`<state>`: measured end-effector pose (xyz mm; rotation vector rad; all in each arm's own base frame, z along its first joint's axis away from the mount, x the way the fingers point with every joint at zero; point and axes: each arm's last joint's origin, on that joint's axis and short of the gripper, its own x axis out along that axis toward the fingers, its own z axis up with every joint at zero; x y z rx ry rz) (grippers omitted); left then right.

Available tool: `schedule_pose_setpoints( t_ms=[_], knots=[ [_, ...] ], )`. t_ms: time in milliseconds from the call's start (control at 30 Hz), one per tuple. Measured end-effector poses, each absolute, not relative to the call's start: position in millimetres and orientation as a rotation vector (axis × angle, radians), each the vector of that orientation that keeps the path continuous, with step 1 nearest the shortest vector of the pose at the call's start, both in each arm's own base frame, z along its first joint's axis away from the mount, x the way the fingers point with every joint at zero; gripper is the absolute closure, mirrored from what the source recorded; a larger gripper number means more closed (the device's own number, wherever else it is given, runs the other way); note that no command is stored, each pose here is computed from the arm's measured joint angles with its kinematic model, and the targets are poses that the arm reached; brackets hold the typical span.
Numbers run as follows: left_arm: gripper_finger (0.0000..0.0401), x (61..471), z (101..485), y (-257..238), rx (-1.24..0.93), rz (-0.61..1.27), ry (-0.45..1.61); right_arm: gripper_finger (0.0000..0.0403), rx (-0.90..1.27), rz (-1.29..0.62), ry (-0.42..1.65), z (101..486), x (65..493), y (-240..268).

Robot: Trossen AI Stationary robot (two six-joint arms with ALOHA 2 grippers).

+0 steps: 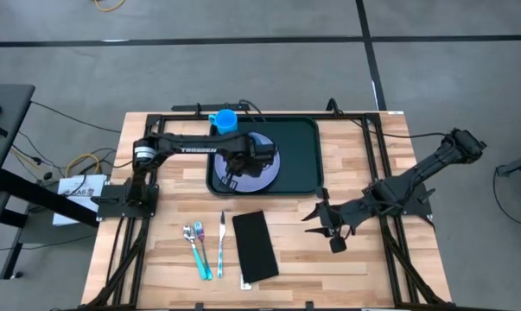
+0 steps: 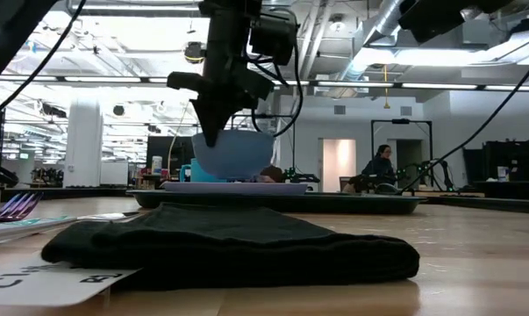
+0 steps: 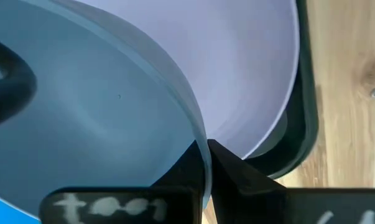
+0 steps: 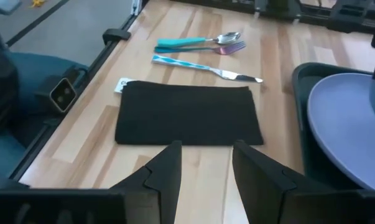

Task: Set up tray
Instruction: Put the blue bowl on top of the purple plate on the black tray

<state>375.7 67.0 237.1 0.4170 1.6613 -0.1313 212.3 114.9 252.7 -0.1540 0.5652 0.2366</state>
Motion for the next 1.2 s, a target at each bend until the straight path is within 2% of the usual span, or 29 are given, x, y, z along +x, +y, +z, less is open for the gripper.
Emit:
schedule_pose_setpoints(
  t_ms=[800, 1000, 1200],
  knots=[
    [0.0395, 372.1, 206.9, 57.0, 0.412, -0.174, 1.712, 0.0270, -0.156, 0.213, 0.560, 252.9, 211.4, 116.1],
    [0.0374, 371.4, 205.8, 58.9, 0.382, -0.144, 1.714, 0.0268, -0.156, 0.213, 0.560, 252.9, 211.4, 116.1],
    [0.0330, 371.4, 205.8, 59.1, 0.370, -0.129, 1.714, 0.0270, -0.156, 0.213, 0.560, 252.9, 211.4, 116.1]
  ],
)
